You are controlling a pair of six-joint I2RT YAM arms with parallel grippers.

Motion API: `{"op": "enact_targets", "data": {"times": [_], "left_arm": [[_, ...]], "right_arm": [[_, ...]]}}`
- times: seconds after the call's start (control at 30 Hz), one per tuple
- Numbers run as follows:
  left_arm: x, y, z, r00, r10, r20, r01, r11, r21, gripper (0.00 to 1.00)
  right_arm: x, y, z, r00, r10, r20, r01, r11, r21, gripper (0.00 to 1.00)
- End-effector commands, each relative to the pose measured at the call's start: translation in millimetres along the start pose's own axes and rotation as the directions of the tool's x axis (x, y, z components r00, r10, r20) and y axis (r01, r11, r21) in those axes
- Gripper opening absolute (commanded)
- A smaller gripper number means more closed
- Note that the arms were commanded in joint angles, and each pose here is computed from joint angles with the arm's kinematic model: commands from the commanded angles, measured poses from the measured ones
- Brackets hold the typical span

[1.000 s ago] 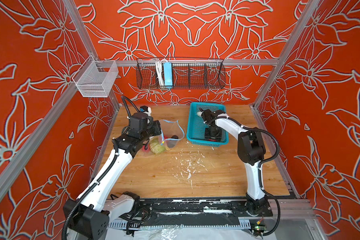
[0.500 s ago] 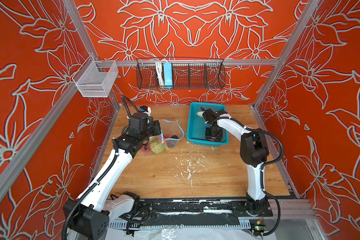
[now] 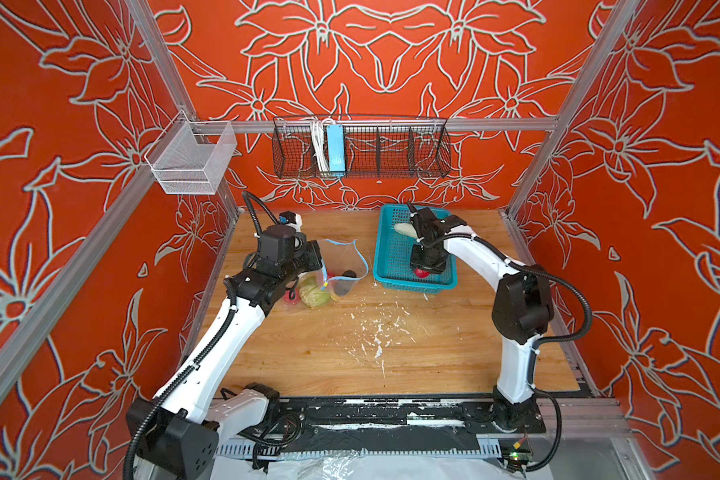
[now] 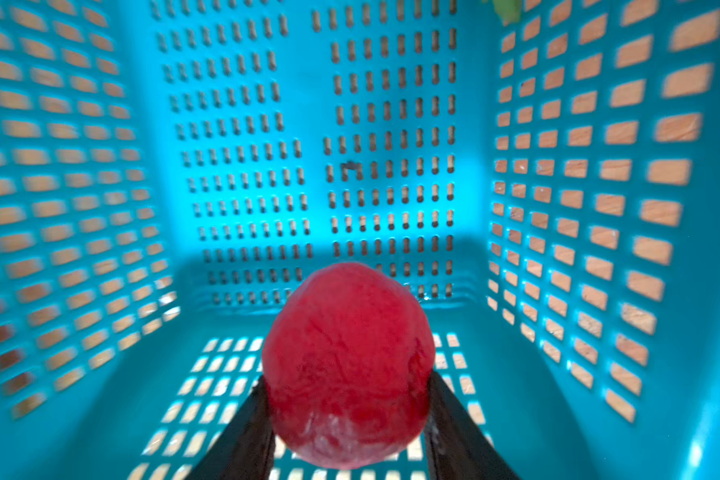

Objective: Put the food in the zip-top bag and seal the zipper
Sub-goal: 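Close the right gripper on the red beet in the basket, then lift the red beet with the right gripper over to the bag opening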

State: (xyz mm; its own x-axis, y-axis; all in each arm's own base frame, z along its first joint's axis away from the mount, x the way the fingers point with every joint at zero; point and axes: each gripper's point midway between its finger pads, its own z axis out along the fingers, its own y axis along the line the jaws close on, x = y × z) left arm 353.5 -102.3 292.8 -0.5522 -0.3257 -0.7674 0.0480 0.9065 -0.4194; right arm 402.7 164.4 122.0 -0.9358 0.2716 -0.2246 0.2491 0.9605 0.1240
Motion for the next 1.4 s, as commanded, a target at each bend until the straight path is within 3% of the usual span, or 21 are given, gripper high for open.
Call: {"op": "enact_targets", "data": {"times": [0.0, 1.37], "left_arm": [[-4, 0, -3, 1.000, 0.007, 0.024, -0.007, 1.000, 0.002, 0.00], [-6, -1, -5, 0.999, 0.009, 0.033, -0.009, 1.000, 0.005, 0.00]], "right_arm": [[-1, 6, -13, 0.999, 0.046, 0.023, -0.045, 0.997, -0.055, 0.44], [13, 111, -94, 0.978, -0.048, 0.204, 0.115, 0.938, -0.327, 0.44]]}}
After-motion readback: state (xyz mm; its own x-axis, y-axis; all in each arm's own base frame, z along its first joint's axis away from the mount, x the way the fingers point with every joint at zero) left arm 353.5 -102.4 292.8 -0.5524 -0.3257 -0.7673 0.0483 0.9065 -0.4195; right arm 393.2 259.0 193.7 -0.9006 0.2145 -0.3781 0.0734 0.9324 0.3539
